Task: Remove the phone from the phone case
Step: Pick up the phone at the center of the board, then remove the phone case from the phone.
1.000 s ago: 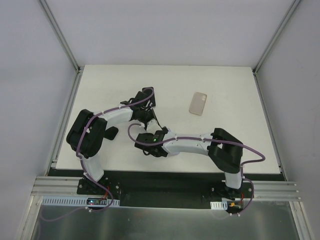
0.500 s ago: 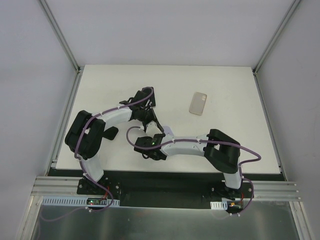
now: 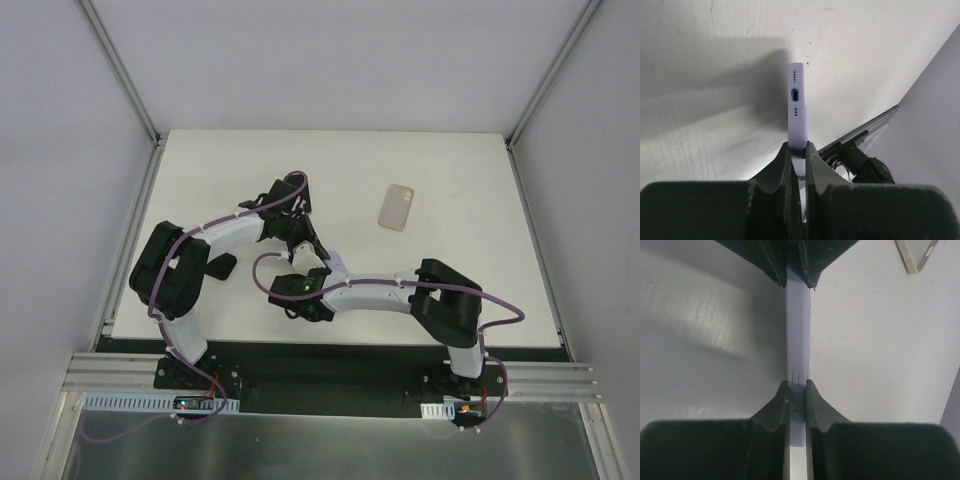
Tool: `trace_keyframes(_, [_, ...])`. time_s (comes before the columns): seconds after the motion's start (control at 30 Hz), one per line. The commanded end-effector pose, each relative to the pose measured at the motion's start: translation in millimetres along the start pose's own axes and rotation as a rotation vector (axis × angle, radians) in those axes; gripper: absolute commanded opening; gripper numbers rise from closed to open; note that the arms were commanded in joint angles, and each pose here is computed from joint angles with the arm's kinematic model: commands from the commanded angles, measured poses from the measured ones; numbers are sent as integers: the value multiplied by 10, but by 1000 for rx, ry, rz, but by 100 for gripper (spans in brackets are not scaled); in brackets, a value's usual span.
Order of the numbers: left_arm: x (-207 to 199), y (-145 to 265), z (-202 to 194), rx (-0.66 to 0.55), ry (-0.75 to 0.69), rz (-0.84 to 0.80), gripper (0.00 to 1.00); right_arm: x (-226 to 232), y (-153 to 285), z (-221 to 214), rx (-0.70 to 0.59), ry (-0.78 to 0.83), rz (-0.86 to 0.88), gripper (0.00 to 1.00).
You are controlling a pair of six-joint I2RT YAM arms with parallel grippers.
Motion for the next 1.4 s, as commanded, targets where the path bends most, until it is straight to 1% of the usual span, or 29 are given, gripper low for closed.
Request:
trace_keyframes(0.0, [-157, 210, -66, 5, -88, -43, 8, -325, 171, 103, -42, -86, -11, 1])
trace_keyframes(0.07, [-187, 231, -57, -2, -114, -53, 12, -367, 214, 117, -42, -126, 27, 1])
trace_keyframes(0.2, [-282, 316, -60, -12, -158, -85, 33, -401, 244, 188, -59, -182, 83, 1])
trace_keyframes(0.23, [-313, 344, -48, -18, -167, -95, 48, -419, 253, 205, -62, -196, 91, 1])
trace_keyframes(0.27, [-331, 362, -44, -21, -180, -102, 54, -428, 226, 182, -48, -204, 104, 1])
trace_keyframes(0.33, [-379, 430, -23, -33, -197, -122, 70, -432, 217, 198, -54, -249, 141, 1])
trace_keyframes(0.37, [-391, 454, -26, -30, -209, -132, 73, -428, 170, 144, -29, -261, 165, 1])
trace_keyframes(0.43, [-412, 535, 10, -49, -216, -148, 78, -466, 178, 170, -41, -318, 206, 1])
trace_keyframes(0.47, [-413, 565, 24, -54, -222, -154, 82, -484, 160, 179, -34, -346, 238, 1])
trace_keyframes(0.53, [-433, 650, 35, -63, -226, -175, 86, -520, 159, 194, -49, -409, 286, 1])
trace_keyframes(0.6, [-429, 754, 91, -80, -224, -196, 92, -562, 105, 194, -43, -465, 329, 1])
trace_keyframes(0.7, [-400, 872, 174, -110, -215, -212, 98, -659, 97, 263, -63, -555, 414, 1])
trace_keyframes(0.87, [-364, 968, 229, -123, -217, -232, 99, -797, 95, 293, -82, -640, 503, 1])
trace_keyframes(0.93, [-353, 973, 225, -124, -222, -239, 99, -854, 131, 341, -109, -679, 537, 1])
trace_keyframes(0.97, [-352, 969, 211, -115, -227, -249, 99, -863, 104, 311, -95, -705, 560, 1])
trace_keyframes(1.03, [-338, 950, 184, -104, -240, -277, 99, -925, 139, 375, -132, -773, 618, 1])
trace_keyframes(1.07, [-345, 953, 150, -84, -246, -301, 99, -918, 99, 319, -116, -801, 666, 1])
trace_keyframes(1.13, [-326, 935, 110, -72, -269, -343, 99, -991, 145, 410, -173, -889, 732, 1])
trace_keyframes(1.17, [-314, 923, 89, -59, -269, -357, 99, -1032, 135, 413, -178, -920, 768, 1])
trace_keyframes(1.2, [-267, 903, 26, -23, -271, -379, 99, -1037, 122, 424, -200, -955, 794, 1])
trace_keyframes(1.23, [-304, 908, 26, -26, -303, -423, 99, -1061, 166, 441, -217, -971, 837, 1])
trace_keyframes(1.27, [-315, 907, -3, -12, -295, -451, 99, -1088, 166, 446, -222, -992, 875, 1])
trace_keyframes(1.3, [-240, 873, -73, 38, -278, -476, 99, -1104, 160, 472, -257, -1013, 899, 1])
trace_keyframes(1.37, [-305, 880, -79, 45, -284, -563, 98, -1144, 168, 485, -268, -1059, 958, 1])
Point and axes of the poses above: each gripper's point midway between its finger pads, its own y axis back along the fingers, its own x axis along the line the jaws close on, z = x × y, the point moved 5 cm from there along y, back along the fingers, and after that the axes turned 4 degrees about y, right-handed, at the moved point
